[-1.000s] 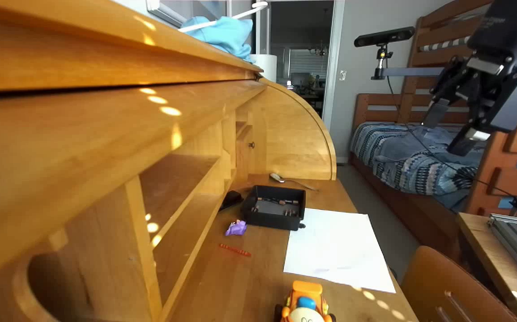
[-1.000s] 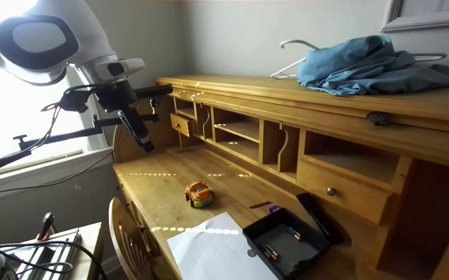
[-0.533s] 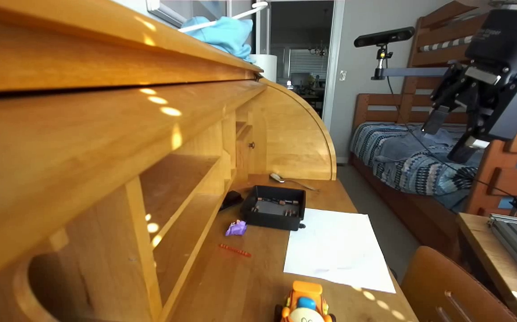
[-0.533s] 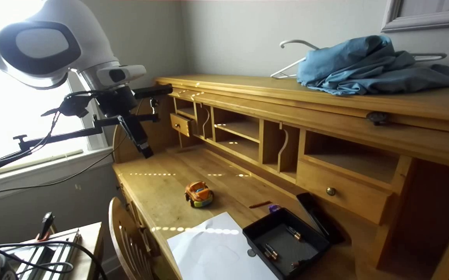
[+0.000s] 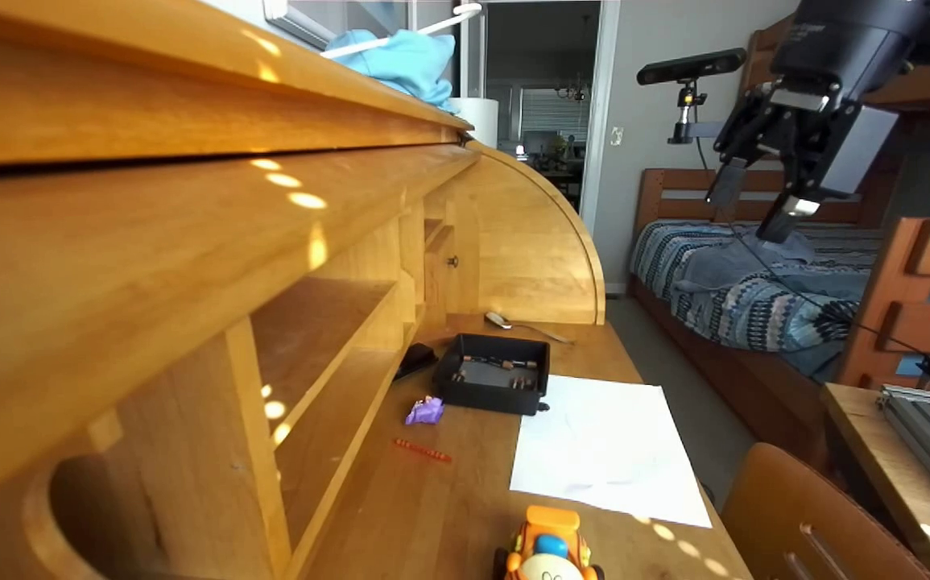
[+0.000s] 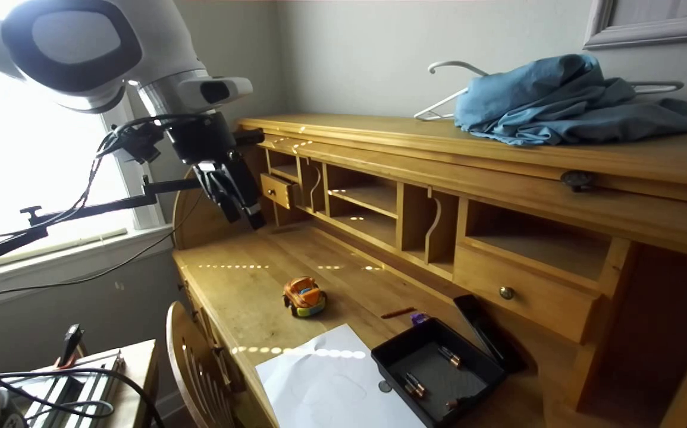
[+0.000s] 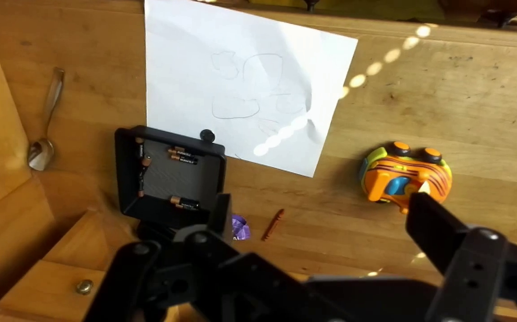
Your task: Put the car in the black box.
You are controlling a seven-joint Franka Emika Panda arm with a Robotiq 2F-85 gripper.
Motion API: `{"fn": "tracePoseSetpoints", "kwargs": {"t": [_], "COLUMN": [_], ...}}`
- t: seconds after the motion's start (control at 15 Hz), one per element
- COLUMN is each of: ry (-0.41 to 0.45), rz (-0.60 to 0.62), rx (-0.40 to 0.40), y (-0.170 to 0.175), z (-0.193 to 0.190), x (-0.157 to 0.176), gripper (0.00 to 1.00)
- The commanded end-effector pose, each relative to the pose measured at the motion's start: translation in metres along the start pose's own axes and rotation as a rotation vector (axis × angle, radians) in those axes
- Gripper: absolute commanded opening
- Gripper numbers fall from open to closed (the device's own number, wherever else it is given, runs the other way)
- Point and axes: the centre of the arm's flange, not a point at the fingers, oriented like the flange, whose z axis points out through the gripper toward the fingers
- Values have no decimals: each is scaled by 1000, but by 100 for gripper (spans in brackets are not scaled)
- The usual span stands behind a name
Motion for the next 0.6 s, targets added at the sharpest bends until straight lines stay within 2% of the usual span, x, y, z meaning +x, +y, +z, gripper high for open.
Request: {"fn": "tracePoseSetpoints", "kwargs": {"t": [0.0,0.13,0.53], "ry": [-23,-60,-74], "rz": [-90,-192,-504], "rx": [37,64,103], "y": [31,34,20], "z": [5,14,34], "x": [24,34,69], "gripper": [100,100,100]}}
